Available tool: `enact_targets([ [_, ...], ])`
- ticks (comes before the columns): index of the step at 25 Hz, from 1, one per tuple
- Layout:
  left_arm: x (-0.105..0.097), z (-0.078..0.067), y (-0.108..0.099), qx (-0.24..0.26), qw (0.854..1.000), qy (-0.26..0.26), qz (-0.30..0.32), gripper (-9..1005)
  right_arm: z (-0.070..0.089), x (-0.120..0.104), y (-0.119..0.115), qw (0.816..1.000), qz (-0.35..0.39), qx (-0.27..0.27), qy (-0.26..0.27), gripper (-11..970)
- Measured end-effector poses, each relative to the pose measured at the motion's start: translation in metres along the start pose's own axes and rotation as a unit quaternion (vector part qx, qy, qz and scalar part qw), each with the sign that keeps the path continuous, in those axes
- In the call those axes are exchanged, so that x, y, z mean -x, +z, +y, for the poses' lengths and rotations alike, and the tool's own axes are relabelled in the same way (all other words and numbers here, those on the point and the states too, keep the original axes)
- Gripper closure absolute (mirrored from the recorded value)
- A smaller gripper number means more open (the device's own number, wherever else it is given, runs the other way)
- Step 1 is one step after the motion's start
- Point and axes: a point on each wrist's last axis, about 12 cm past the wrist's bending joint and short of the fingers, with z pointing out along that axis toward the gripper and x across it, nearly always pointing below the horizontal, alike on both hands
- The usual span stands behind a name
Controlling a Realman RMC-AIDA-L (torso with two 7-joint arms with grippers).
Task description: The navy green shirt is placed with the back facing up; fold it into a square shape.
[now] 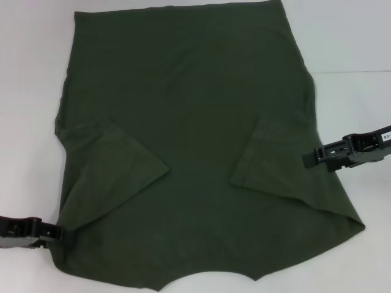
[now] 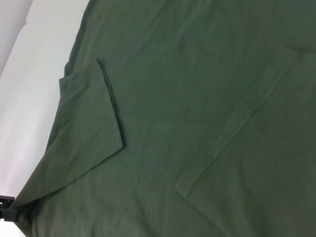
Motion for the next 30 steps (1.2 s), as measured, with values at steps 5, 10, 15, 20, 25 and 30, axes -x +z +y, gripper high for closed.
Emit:
enact_targets([
  [5,0.0002,-0.0001,0.0001,0.0,1.0,0.0,0.0,524,0.0004,0.0003,0.0003,1.0,0.0,0.0,-0.001,43],
  [10,0.0015,-0.0005,0.0004,0.001,1.0,-0.001,-0.002,520,0.0009,0.0011,0.0009,1.0,-0.001,0.0,-0.001,43],
  [15,0.0026,0.0022,0.0013,0.012,1.0,-0.013,-0.001,526,0.001,0.0013,0.0008,1.0,-0.001,0.0,-0.002,43],
  [20,0.0034,0.0024,0.0018,0.015,1.0,-0.012,0.0,578,0.0007,0.0015,0.0007,1.0,-0.002,-0.001,-0.003,43],
  [25,0.0044,0.0014,0.0022,0.015,1.0,-0.011,0.002,798,0.0006,0.0015,0.0007,1.0,-0.002,-0.001,-0.003,43],
  [30,0.0045,0.001,0.0021,0.013,1.0,-0.012,0.001,970,0.0001,0.0004,0.0015,1.0,-0.001,0.0,-0.001,43],
])
